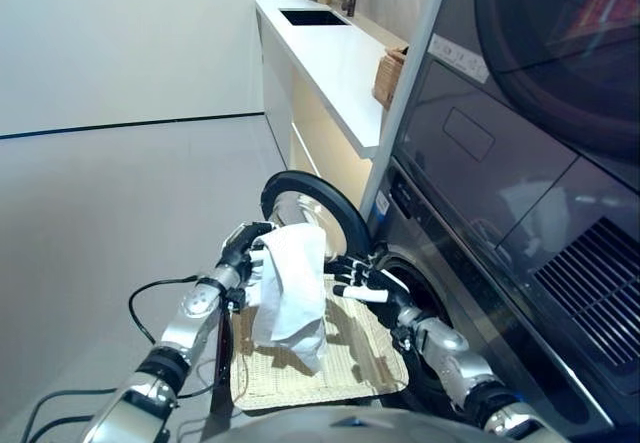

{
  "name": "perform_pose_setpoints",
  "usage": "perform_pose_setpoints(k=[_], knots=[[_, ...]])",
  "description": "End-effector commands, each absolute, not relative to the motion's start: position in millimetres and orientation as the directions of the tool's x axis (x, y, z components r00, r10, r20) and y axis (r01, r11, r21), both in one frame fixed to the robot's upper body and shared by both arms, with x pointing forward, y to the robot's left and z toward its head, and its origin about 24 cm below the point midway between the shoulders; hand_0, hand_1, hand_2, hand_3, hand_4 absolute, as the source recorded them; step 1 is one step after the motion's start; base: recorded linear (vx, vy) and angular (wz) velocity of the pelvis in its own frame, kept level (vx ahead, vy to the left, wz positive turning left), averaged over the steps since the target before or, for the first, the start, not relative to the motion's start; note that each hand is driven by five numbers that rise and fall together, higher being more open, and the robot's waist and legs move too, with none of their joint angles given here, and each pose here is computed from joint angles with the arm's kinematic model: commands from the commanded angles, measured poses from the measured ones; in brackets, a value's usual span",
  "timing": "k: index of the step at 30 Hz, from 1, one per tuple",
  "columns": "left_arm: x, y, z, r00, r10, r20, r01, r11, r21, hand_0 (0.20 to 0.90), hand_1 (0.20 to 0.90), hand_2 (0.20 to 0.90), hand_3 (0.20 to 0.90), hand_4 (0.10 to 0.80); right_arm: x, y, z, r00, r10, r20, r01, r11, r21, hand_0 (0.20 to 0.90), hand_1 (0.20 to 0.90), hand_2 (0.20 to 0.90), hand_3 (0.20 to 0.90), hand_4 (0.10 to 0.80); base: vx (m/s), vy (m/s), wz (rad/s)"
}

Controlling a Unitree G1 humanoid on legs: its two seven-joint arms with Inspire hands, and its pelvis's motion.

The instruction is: Pick up the clothes and place them into the washing machine

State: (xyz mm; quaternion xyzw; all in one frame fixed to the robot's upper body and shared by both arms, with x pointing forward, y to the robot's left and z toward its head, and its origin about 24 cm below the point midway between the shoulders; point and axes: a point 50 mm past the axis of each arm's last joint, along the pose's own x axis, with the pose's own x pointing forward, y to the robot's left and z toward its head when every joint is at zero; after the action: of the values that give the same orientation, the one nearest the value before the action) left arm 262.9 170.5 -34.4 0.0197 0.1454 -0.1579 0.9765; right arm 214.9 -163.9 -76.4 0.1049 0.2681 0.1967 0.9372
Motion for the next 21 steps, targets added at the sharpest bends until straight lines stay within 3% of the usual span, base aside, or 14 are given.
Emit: perform_pose_setpoints(k=[1,21], knots=[[323.9,143.1,58.1,0.919,-0.37,0.135,0.368,0.929,0.042,0.2,0.2,0.2,0.2,0.3,255.6,-141.5,-29.5,0.832,0.513,-0.212,-0.434,0.84,0.327,0.9,0.9,0.9,0.9,0.8,0.0,0.0,0.0],[320.7,131.2,52.1,0.909,-0.398,0.125,0.404,0.914,-0.028,0.2,0.2,0.2,0.2,0.3,251.3,-114.4,-24.3,0.767,0.619,-0.171,-0.532,0.761,0.37,0.9,0.9,0.9,0.9,0.8,0.0,0.0,0.0]])
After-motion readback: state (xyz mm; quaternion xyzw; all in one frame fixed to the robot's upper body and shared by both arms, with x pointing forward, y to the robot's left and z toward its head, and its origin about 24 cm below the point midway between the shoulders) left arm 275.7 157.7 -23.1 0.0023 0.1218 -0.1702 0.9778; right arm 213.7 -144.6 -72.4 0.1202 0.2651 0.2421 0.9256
